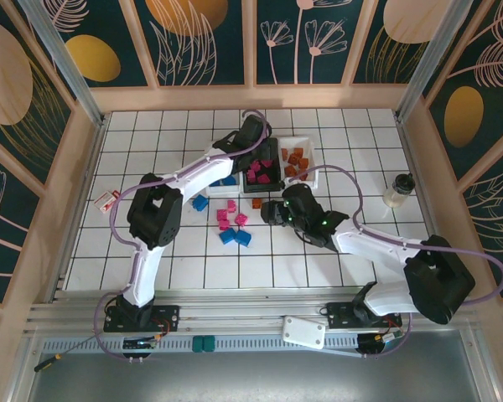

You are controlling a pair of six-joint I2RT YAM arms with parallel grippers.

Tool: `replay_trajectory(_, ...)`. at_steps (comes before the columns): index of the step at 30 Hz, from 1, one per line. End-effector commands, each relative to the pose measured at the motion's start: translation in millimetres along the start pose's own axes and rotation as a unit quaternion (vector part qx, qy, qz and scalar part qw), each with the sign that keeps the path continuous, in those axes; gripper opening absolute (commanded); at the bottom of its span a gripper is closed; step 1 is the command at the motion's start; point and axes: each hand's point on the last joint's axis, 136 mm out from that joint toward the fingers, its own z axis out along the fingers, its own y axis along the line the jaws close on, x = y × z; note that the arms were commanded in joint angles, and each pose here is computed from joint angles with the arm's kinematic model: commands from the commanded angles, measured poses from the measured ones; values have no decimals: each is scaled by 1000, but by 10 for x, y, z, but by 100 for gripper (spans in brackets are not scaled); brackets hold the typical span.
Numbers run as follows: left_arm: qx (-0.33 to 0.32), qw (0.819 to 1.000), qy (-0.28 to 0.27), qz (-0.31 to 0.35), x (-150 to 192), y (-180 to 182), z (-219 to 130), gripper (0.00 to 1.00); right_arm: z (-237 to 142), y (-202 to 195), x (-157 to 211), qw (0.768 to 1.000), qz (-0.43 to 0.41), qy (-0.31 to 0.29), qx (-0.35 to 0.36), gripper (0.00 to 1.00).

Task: Sort the legos into containers by color
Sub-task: Move the lego to the center of the table.

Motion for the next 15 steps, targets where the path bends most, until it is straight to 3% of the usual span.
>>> replay_trajectory(1, 49, 997, -48, -17, -378, -144, -601, 88, 82, 179, 45, 1000, -15, 11, -22, 66)
replay_trajectory(4, 84, 993, -75, -33, -405, -132, -1020, 98, 182, 332, 85, 999, -27, 24, -36, 66)
replay_trajectory(8, 110, 988, -91, -58, -208, 26, -1501, 98, 361, 529, 177, 997, -41, 44, -56, 66)
replay_trajectory(15, 89, 987, -91, -101, 478, 559, -1943, 99, 712, 564, 254, 998, -20, 61, -28, 66)
